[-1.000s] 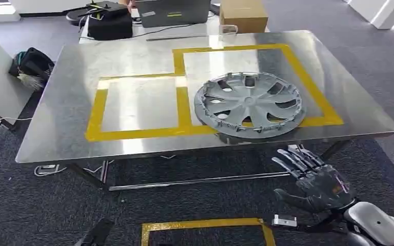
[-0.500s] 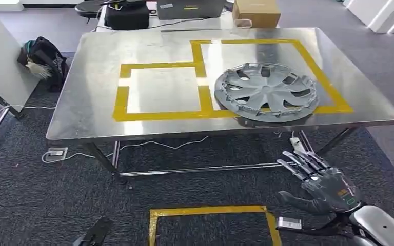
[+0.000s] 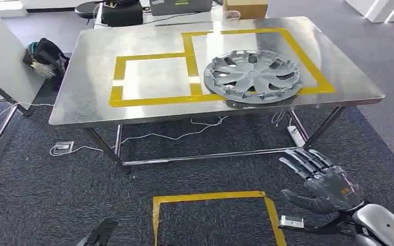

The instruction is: Take the parts from the cabinet and place them on the table.

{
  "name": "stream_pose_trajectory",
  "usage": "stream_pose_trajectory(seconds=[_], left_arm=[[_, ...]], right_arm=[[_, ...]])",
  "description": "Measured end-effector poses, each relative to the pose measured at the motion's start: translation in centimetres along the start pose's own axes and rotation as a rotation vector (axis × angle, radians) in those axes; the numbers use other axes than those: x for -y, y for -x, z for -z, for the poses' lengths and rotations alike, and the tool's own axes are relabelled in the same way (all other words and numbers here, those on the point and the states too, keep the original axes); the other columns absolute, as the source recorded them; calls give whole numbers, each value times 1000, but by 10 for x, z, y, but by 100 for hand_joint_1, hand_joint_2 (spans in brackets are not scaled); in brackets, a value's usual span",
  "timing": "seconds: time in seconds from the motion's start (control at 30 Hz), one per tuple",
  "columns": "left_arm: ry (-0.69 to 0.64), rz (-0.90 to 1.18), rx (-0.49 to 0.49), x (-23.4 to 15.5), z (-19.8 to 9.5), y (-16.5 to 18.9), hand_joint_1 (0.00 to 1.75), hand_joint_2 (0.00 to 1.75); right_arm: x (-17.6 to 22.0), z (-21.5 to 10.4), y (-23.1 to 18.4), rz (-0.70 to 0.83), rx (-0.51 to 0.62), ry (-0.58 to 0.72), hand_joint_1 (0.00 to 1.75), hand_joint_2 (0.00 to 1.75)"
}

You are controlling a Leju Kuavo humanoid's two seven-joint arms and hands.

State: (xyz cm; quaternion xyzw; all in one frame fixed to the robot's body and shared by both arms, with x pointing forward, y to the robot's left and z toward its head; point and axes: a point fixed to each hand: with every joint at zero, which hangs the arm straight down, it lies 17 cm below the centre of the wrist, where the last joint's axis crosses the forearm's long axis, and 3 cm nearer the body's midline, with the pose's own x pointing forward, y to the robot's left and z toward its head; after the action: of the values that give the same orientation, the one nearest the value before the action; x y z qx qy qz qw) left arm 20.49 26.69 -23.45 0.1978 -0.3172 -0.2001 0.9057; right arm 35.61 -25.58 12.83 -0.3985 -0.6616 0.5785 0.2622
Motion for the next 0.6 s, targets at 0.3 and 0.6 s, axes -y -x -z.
stream_pose_trajectory(seconds=[0.3,0.6], left_arm=[[1,0,9,2,0,-5,0,0],[0,3,9,1,0,-5,0,0]], right_arm=[[2,-3,1,0,-6,3,0,0],[-1,-6,1,2,-9,-4,0,0]])
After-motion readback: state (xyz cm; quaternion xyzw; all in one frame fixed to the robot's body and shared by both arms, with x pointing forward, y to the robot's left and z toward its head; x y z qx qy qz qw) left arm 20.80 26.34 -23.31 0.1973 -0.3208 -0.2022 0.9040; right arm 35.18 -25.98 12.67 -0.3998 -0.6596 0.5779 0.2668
